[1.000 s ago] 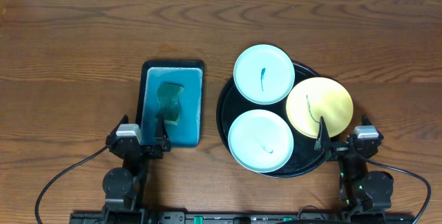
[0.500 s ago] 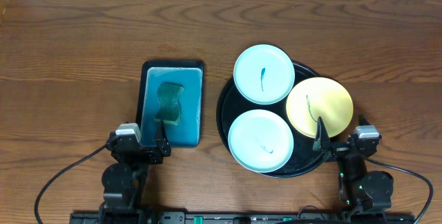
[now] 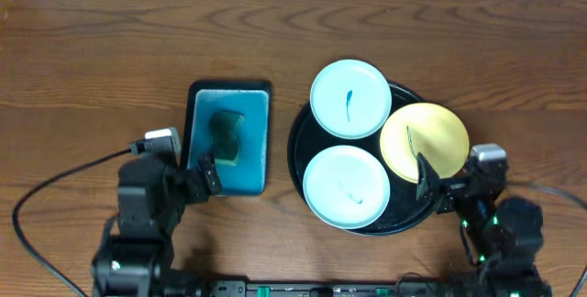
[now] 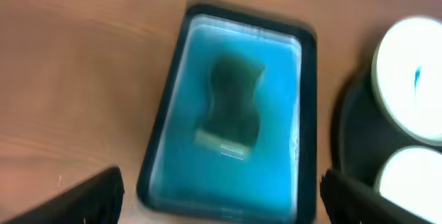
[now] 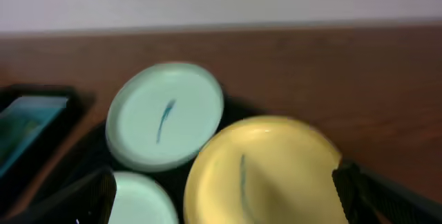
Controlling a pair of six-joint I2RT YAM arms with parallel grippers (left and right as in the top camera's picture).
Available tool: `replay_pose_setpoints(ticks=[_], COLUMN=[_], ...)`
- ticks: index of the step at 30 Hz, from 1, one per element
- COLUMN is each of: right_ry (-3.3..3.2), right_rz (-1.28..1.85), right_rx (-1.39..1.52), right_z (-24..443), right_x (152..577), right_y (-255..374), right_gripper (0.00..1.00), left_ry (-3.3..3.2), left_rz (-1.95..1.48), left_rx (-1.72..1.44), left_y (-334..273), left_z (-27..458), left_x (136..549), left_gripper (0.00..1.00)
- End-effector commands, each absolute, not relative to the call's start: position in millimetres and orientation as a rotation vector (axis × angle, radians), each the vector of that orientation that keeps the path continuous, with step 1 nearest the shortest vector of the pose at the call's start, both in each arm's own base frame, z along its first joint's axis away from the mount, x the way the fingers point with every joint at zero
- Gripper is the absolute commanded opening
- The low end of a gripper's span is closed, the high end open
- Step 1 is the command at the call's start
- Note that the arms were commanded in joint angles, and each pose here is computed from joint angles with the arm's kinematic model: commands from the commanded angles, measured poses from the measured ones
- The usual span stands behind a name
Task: Clean dirty plates on tray and stack at the side
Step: 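Move the left gripper over the green sponge in the blue tray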
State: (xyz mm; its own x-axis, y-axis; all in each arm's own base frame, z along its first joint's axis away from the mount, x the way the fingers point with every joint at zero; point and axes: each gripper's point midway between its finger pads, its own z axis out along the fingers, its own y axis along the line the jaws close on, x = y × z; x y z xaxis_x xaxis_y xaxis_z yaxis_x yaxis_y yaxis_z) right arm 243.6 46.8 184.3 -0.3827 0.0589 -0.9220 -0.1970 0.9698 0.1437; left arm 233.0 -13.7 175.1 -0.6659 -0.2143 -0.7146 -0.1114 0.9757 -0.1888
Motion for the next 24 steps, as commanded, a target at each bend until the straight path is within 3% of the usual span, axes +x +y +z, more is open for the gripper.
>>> replay_pose_setpoints(ticks=[1,11,19,24], right_ry=[2.054,2.417,2.442,2.452], right_rz=[0.409,0.637,0.651,0.641], right_rx=[-0.16,-0.177,-0.173,-0.168], right_z=[193,184,178,175], right_x=[247,247,257,256], right_y=[69,96,98,97], right_gripper=[0.99,0.99,0.99,0.99], left_ry=[2.358,2.5,2.496,2.329], left_rz=[-0.18,-0.127,-0.128,-0.154], left_rx=[-0.246,-0.247,-0.247,-0.23], left_y=[-16,-13,-13,-15], left_z=[201,200,201,227], left_x=[240,241,243,278], left_gripper=[0.91,0.91,0.91,0.91])
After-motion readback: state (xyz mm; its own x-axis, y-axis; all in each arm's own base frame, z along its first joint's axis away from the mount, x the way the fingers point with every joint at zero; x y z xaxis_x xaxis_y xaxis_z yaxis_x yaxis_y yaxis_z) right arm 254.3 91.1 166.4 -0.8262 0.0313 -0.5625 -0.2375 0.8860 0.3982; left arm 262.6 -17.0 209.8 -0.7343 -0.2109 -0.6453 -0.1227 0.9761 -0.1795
